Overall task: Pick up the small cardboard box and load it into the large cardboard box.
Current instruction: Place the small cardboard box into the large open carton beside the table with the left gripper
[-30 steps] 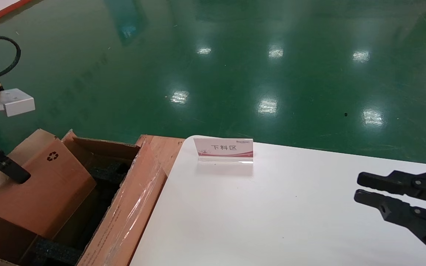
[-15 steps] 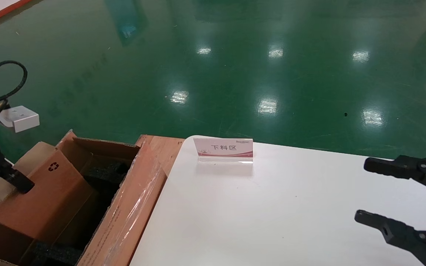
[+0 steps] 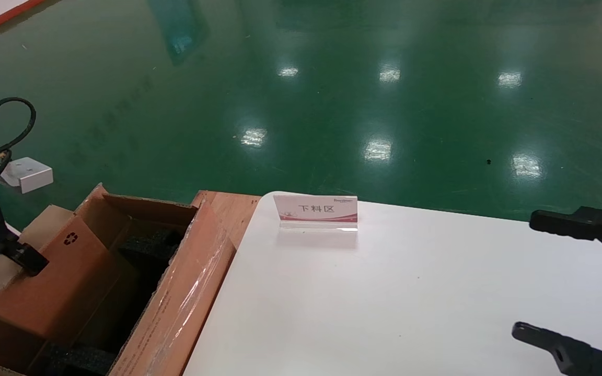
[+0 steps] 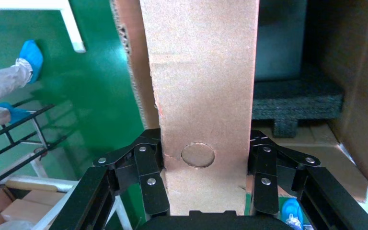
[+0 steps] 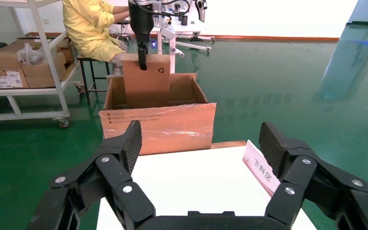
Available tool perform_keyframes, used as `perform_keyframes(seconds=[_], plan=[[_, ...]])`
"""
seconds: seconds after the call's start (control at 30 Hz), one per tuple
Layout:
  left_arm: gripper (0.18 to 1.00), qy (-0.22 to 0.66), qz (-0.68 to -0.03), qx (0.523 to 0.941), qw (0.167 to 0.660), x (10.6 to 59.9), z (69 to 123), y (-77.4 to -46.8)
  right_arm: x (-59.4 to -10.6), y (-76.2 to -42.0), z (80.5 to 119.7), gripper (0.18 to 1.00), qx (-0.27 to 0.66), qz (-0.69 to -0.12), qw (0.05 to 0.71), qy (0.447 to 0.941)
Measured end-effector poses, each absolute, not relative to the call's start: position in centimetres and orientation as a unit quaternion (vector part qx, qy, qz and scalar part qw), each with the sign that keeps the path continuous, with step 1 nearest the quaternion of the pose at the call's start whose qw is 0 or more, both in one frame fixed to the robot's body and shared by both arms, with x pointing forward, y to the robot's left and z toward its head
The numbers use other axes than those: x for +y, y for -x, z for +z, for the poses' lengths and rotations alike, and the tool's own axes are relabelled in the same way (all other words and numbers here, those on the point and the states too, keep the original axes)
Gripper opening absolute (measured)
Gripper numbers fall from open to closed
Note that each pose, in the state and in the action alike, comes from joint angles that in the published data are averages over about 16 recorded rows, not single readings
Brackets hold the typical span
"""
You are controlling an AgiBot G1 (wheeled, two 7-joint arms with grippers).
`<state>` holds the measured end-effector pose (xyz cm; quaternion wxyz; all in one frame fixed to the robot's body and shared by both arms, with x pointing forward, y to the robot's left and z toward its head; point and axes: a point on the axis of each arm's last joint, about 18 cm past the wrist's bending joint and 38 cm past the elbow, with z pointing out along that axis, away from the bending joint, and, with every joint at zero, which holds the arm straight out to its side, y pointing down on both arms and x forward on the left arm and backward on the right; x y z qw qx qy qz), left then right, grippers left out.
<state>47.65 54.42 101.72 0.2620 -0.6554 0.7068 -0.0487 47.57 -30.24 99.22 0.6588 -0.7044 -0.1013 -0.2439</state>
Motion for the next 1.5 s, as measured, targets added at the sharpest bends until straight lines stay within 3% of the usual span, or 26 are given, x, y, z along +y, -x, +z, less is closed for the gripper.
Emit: perform_keyframes(seconds=[0.4, 1.5], plan=[[0.353, 0.661, -0.039, 0.697, 0.274, 55.4, 101.2, -48.9, -30.2, -47.6, 99.2, 0.977, -0.101, -0.244, 0.659, 0.704], [0.311, 0.674, -0.016, 0.678, 0.291, 56.4, 98.7, -52.1, -30.2, -47.6, 99.2, 1.001, -0.101, -0.244, 0.659, 0.704]])
